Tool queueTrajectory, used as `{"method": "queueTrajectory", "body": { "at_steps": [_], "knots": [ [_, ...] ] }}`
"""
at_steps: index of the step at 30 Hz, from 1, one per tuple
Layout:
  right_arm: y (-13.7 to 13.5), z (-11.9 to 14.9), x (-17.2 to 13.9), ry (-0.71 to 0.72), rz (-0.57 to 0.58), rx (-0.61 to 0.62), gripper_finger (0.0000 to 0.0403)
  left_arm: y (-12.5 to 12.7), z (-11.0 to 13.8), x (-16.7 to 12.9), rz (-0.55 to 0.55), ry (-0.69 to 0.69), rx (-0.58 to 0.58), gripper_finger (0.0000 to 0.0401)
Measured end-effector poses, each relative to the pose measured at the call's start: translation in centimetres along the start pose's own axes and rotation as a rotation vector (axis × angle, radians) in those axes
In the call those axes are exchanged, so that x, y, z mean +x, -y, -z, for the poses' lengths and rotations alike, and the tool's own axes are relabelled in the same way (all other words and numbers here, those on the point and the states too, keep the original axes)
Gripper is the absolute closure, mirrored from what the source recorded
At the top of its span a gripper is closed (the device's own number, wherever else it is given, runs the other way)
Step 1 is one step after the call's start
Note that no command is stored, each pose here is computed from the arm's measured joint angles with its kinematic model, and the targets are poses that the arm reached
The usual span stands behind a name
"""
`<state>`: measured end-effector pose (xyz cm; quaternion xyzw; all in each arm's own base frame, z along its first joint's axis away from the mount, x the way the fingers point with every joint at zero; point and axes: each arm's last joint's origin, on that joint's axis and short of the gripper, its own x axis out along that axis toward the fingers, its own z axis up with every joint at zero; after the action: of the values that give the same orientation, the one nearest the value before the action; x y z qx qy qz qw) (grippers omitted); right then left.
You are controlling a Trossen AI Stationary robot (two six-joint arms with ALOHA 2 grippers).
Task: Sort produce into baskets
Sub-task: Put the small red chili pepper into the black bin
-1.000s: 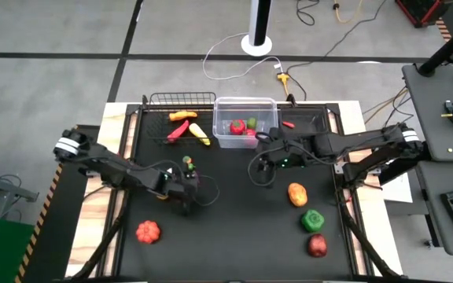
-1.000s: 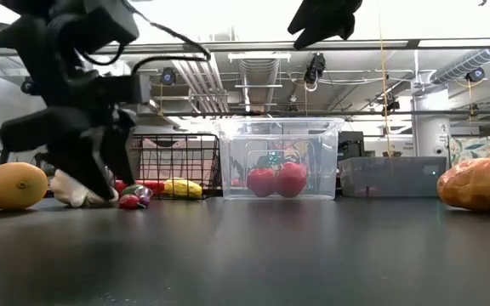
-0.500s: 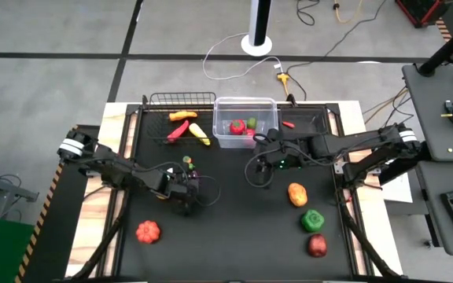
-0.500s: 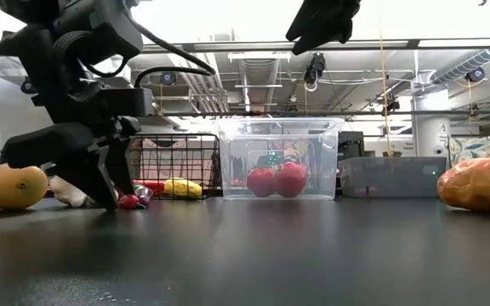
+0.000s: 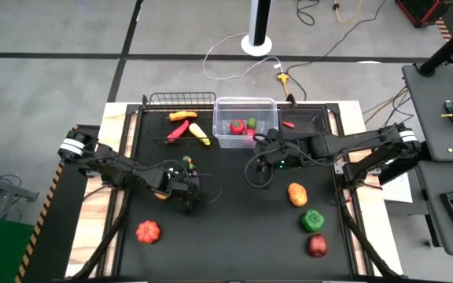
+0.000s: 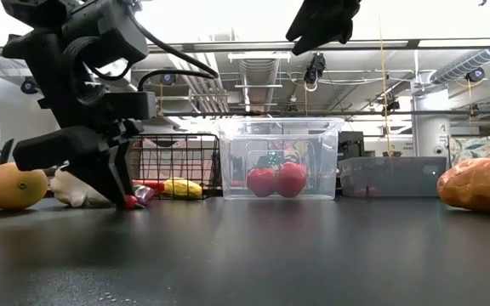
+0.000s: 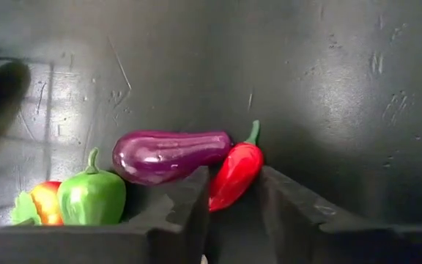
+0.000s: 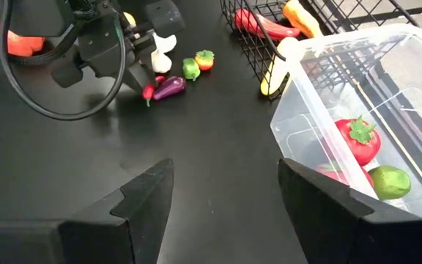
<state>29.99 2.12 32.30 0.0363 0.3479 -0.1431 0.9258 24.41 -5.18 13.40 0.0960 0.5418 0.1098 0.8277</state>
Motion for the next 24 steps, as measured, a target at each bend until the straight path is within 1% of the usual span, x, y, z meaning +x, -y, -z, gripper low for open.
{"method": "queueTrajectory", "body": {
  "at_steps": [7, 8, 12, 15, 20, 24],
  "knots": [
    [0.0, 0.0, 0.0, 0.000, 0.000, 0.000, 0.0165, 0.0, 0.0, 0.0, 0.003, 0.003, -0.002, 0.0386],
    [0.0, 0.0, 0.0, 0.000, 0.000, 0.000, 0.0165, 0.0, 0.0, 0.0, 0.004, 0.003, -0.003, 0.0393],
    [-0.1, 0.0, 0.0, 0.000, -0.002, -0.011, 0.0165, 0.1, -0.2, 0.0, 0.011, 0.015, -0.009, 0.0395],
    [-0.4, 0.1, 0.0, 0.010, -0.011, -0.029, 0.0165, 0.2, -0.5, -0.2, 0.026, 0.055, -0.015, 0.0400],
    [-1.7, 0.9, 0.7, 0.068, -0.053, -0.068, 0.0165, 0.5, -1.7, -1.4, 0.061, 0.203, -0.015, 0.0401],
    [-3.1, 2.0, 1.6, 0.172, -0.102, -0.121, 0.0165, 0.4, -2.8, -2.9, 0.087, 0.336, -0.037, 0.0401]
  ]
}}
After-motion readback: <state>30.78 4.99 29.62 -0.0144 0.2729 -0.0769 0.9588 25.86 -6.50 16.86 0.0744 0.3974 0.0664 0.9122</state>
